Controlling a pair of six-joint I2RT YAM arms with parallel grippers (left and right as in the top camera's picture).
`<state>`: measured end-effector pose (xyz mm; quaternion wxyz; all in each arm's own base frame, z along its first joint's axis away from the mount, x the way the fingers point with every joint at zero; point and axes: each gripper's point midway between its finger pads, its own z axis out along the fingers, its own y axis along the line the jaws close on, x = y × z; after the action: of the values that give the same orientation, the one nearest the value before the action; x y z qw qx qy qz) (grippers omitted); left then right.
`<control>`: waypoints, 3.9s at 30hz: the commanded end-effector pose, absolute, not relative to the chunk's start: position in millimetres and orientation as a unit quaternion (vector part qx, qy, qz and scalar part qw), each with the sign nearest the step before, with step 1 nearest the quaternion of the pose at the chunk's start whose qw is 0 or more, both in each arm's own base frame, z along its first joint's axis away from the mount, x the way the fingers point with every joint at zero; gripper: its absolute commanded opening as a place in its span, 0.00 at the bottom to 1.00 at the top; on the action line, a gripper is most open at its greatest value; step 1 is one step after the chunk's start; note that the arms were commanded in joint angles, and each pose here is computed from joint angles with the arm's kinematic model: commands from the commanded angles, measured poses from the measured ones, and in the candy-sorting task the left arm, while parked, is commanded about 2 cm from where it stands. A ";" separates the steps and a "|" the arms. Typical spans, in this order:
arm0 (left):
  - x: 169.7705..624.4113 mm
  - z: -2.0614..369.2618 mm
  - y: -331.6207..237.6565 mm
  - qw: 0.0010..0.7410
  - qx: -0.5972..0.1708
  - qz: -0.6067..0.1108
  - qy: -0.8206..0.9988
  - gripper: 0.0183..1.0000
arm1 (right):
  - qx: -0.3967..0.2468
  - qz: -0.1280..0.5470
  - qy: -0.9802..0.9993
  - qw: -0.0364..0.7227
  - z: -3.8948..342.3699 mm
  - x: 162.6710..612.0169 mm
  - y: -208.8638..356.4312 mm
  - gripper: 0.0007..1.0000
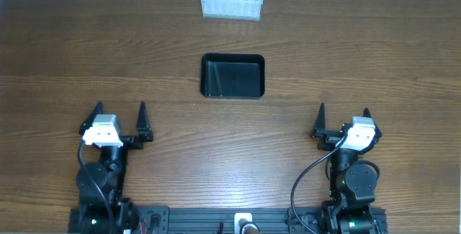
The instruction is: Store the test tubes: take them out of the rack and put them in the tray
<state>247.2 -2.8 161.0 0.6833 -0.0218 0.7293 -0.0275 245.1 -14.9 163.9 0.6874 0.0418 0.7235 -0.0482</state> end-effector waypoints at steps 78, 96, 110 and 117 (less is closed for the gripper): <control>246.2 156.2 -3.4 0.679 -0.014 -0.026 0.734 1.00 | -0.114 0.141 0.827 0.532 192.0 456.1 203.7 0.94; 246.2 156.2 -3.5 0.679 -0.014 -0.026 0.734 1.00 | -0.001 0.030 0.877 0.479 140.5 587.1 257.5 0.93; 246.2 156.2 -3.5 0.679 -0.014 -0.026 0.734 1.00 | 0.015 -0.004 0.864 0.503 140.7 608.9 230.3 0.93; 246.2 156.2 -3.4 0.679 -0.014 -0.026 0.734 1.00 | 0.011 -0.004 0.858 0.513 134.1 615.4 233.6 0.92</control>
<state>246.4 -2.6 157.1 0.6782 -0.0218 0.7341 -0.0277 609.4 233.8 142.4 0.5104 0.0127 0.8598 0.0086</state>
